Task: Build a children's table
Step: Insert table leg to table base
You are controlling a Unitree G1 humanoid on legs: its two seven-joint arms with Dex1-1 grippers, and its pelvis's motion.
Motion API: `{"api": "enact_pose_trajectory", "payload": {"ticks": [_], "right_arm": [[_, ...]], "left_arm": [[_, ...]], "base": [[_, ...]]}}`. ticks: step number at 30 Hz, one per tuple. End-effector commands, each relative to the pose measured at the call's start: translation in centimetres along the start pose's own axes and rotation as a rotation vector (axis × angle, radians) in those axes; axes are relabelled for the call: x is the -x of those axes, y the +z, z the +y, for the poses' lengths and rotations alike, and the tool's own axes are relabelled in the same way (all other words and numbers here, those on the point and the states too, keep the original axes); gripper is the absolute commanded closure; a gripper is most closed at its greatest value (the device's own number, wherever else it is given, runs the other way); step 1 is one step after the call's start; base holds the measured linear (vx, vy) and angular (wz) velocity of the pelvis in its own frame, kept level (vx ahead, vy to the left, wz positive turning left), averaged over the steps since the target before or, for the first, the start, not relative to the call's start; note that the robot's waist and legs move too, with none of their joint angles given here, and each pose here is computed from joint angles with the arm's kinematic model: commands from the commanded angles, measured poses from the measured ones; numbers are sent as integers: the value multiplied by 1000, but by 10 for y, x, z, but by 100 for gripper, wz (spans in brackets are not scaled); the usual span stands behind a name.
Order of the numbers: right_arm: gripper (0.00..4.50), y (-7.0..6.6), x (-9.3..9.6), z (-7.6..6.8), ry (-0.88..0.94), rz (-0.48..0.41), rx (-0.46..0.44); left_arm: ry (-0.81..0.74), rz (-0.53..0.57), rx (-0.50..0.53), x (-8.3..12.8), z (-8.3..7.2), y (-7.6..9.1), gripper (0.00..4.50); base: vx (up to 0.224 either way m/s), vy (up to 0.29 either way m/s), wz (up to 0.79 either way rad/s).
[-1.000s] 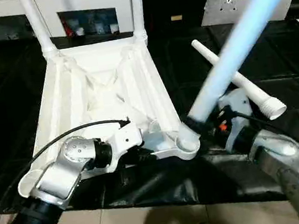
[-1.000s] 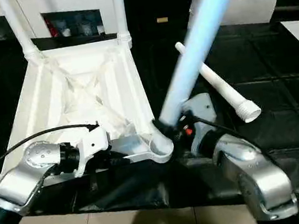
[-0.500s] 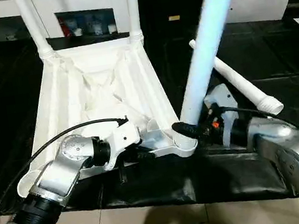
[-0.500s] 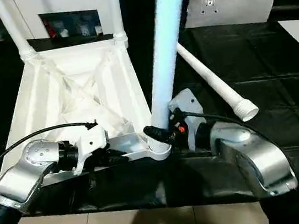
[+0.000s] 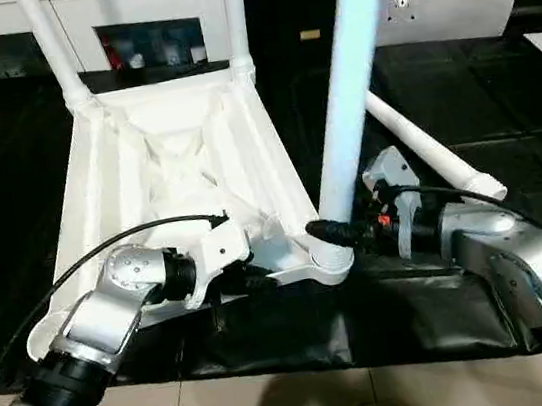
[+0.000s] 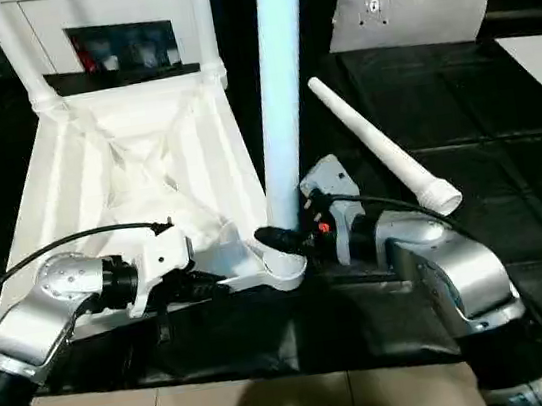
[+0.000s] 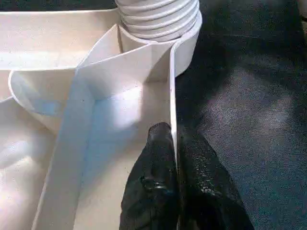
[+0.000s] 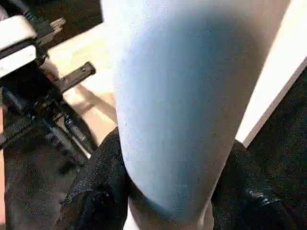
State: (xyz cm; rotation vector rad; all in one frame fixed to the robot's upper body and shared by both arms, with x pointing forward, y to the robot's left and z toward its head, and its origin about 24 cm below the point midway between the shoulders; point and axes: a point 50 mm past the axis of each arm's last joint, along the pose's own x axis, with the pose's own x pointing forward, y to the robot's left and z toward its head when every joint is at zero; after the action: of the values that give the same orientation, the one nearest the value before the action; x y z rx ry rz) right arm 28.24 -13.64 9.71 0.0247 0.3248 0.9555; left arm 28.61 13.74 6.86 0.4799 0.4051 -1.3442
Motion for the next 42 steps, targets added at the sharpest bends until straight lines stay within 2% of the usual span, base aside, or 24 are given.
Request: {"api": "enact_pose_trajectory", "payload": {"ticks": [1,2,3,4,8,11,13,14,16,23,26,29,33,38,42], "right_arm": [[259,-29,5,-6,-44,76,-100],[259,-33,7,-6,-49,67,-123],[259,-43,10,-4,-56,54,-170],[259,-43,10,-4,-56,54,-170],[260,-62,14,4,-57,65,-195],[260,-68,16,7,-59,76,-183],[260,-74,19,8,-65,109,-133],[260,-78,21,9,-54,162,-51],[260,-81,23,11,-36,203,5],[260,-84,26,10,-19,247,65],[260,-82,19,7,35,285,132],[260,-80,10,9,101,304,149],[260,-87,0,16,226,360,170],[260,-88,-7,22,286,369,175],[260,-87,-11,24,287,350,164]], "left_arm": [[15,-25,-14,5,5,6,450],[18,-28,-10,5,5,6,450],[20,-35,-2,6,5,6,450],[20,-35,-2,6,5,6,450],[21,-38,4,7,6,6,450],[21,-38,5,6,7,7,450],[23,-39,6,6,8,7,450],[24,-38,6,6,9,7,450],[24,-38,6,6,9,8,450],[19,-34,7,6,9,7,450],[-5,-25,-12,8,8,9,450],[-18,-25,-30,8,10,14,450],[-40,-17,-67,9,18,21,450],[-6,-16,-73,13,30,27,450],[39,3,-66,23,38,25,450]], "base": [[0,0,0],[0,0,0],[0,0,0],[0,0,0],[0,0,0],[0,0,0],[0,0,0],[0,0,0],[0,0,0],[0,0,0],[0,0,0],[0,0,0],[0,0,0],[0,0,0],[0,0,0]]}}
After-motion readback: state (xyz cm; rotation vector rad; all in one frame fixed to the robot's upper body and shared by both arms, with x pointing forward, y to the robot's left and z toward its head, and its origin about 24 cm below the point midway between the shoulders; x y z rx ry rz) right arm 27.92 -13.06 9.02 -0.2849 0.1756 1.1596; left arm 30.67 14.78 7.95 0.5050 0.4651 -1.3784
